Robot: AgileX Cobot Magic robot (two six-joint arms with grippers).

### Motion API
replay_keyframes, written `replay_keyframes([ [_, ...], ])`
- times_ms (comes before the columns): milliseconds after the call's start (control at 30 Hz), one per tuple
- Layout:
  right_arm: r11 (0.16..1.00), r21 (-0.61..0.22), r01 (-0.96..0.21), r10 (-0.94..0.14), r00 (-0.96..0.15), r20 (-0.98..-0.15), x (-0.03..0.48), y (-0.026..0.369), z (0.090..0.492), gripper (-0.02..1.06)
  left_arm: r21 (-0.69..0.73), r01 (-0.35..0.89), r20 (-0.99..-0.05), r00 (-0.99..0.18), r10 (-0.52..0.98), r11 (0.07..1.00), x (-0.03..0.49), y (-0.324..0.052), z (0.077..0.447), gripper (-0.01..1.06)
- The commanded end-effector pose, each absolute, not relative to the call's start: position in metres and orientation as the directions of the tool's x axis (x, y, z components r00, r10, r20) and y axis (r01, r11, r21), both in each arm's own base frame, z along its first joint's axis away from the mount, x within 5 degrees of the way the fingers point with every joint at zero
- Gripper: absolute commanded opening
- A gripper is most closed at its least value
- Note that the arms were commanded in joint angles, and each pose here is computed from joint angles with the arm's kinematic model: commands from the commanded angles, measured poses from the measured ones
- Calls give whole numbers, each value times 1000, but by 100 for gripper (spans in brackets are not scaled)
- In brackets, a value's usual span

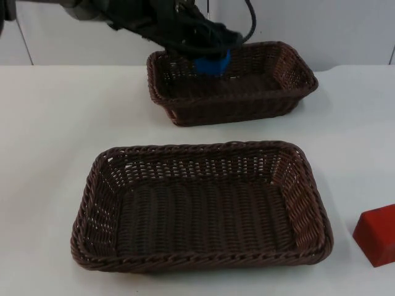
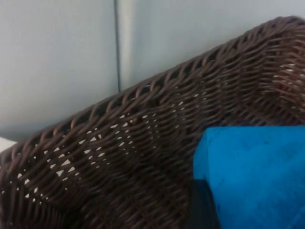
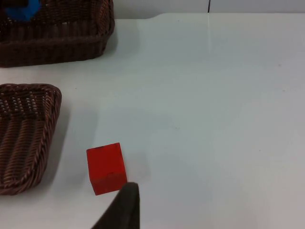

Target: Pick up one cube with the left hand and place it into the upper basket. Pick up one cube with the right hand and place it into the lower basket.

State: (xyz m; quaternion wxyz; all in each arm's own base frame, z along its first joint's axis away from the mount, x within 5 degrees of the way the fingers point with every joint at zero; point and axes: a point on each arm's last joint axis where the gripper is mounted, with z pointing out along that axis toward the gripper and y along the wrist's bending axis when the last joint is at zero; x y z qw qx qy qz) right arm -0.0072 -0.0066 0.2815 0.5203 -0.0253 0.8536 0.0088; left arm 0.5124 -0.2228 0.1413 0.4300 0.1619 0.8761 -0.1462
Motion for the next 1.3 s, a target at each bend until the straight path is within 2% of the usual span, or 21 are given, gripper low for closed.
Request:
replay_keyframes([
  [0,999,-9,-51,-32,-455,-890,-7,-6,280,105,-121,391,-823,-554,128,913,516,-222,139,0],
  [400,999,-9,-51,-32,-455,-890,-7,-6,280,105,-101,374,-817,-560,138,922,520,-221,100,0],
  [633,999,-9,-51,-32,-455,-890,-7,-6,280,105,-115,367,-813,-568,125,923,520,-222,99,2],
  [733,999,-9,-51,-32,-455,-890,-7,-6,280,105,-118,367,-809,-574,125,923,519,-222,98,25],
  [767,999,-9,-51,-32,-455,-890,-7,-6,280,105,-118,367,-809,-574,125,923,519,-222,98,25],
  [867,999,-9,-51,-32,-455,-890,-7,-6,280,105,-119,367,-809,-574,123,923,519,-222,98,57],
  [900,999,-9,-51,-32,-455,-890,-7,-6,280,105,-119,367,-809,-574,123,923,519,-222,98,57],
  [933,999,-9,-51,-32,-455,-890,-7,-6,280,105,-119,367,-810,-573,123,923,520,-222,99,72],
  [1000,999,-9,-51,-32,-455,-890,-7,-6,280,105,-120,369,-818,-563,119,922,520,-222,108,87],
  [1033,999,-9,-51,-32,-455,-890,-7,-6,280,105,-120,369,-818,-563,119,922,520,-222,108,87],
  [1133,999,-9,-51,-32,-455,-890,-7,-6,280,105,-125,380,-825,-553,117,917,518,-222,129,96],
  [1200,999,-9,-51,-32,-455,-890,-7,-6,280,105,-127,385,-828,-549,116,914,517,-222,140,97],
  [1267,999,-9,-51,-32,-455,-890,-7,-6,280,105,-132,403,-830,-544,121,906,512,-222,166,97],
])
